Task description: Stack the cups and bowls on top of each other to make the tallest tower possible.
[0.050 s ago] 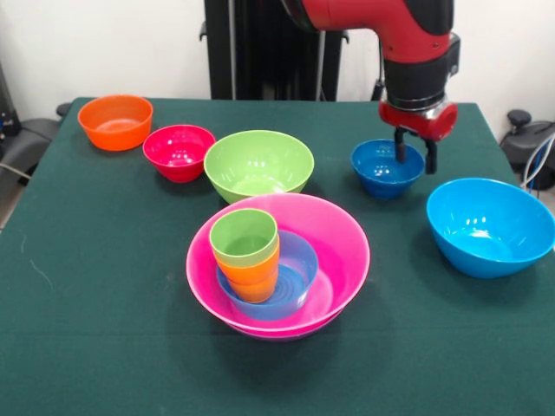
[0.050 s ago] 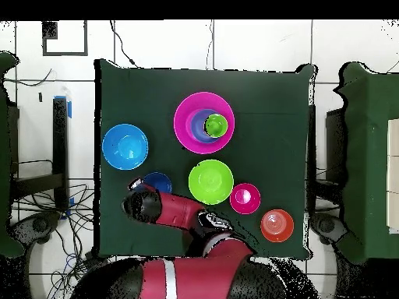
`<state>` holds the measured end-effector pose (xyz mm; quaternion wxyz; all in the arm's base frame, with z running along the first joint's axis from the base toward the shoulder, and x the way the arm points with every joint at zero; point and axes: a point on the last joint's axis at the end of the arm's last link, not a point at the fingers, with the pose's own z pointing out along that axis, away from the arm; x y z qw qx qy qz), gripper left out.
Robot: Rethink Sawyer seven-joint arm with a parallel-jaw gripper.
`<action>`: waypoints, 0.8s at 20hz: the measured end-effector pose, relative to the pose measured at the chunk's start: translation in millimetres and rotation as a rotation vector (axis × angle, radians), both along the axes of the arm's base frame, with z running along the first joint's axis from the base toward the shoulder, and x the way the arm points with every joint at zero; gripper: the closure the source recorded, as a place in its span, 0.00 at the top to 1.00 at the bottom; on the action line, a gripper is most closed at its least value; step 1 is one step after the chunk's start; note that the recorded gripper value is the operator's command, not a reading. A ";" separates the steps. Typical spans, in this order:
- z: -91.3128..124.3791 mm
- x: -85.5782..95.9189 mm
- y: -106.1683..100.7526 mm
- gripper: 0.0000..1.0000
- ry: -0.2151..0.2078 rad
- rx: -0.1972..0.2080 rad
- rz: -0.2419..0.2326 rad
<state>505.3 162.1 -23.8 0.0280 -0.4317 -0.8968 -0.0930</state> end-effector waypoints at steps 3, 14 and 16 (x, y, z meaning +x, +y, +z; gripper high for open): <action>-0.6 7.3 -16.4 1.00 -0.020 -0.023 0.000; 3.6 29.4 -46.1 0.00 -0.085 -0.072 0.026; 4.3 30.0 -47.5 0.00 -0.090 -0.076 0.032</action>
